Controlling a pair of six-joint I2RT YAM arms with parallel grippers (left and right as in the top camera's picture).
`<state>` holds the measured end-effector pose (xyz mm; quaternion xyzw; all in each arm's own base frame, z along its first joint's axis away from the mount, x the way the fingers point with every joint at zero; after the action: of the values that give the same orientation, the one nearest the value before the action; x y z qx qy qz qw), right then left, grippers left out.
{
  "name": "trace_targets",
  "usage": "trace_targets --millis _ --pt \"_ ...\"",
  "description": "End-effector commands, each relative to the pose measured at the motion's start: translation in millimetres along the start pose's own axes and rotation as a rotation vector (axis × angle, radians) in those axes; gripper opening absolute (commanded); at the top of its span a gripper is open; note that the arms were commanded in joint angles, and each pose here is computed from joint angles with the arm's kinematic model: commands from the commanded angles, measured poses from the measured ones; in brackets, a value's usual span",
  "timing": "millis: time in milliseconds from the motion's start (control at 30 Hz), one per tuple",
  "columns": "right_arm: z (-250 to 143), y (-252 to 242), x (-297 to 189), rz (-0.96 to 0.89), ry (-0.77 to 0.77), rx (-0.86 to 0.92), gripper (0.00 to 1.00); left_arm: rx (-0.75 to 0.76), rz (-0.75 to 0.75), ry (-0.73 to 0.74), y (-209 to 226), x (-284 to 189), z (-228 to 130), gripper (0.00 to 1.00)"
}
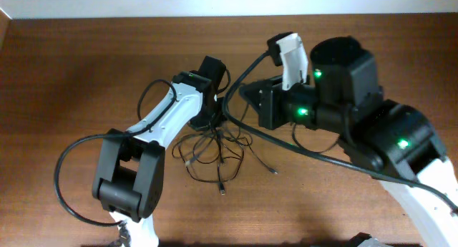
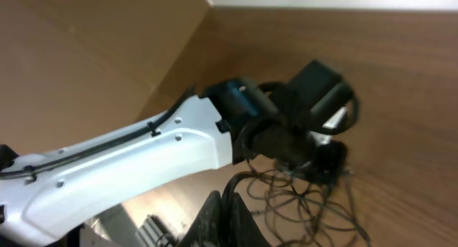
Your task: Untangle cables
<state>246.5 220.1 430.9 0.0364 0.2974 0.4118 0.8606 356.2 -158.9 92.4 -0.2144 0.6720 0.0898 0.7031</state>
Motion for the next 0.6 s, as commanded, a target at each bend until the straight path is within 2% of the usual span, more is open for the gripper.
trace_targets --millis 0,233,467,567 --pt "23 5 -41 -0.083 -0.11 -0.089 0.04 -0.024 0.086 -0.009 20 20 16 0.0" --pt "31 -3 -86 -0.28 -0.139 -0.16 0.04 -0.094 0.116 0.013 43 35 32 0.0" --pt "75 23 -144 -0.294 -0.378 -0.343 0.04 -0.177 0.111 -0.002 67 31 54 0.0" --pt "73 21 -145 -0.309 -0.362 -0.34 0.04 -0.183 0.112 -0.001 69 31 56 0.0"
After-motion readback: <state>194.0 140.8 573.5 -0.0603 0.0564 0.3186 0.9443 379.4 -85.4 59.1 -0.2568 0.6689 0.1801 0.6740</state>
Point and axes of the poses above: each gripper's point midway between its finger pads, its own x axis out along the fingers, its own y axis along the line the jaws close on, z = x × y, the point moved 5 cm from there along -x, back along the fingers, and after that the axes turned 15 degrees about -x, right-handed, at the moved point
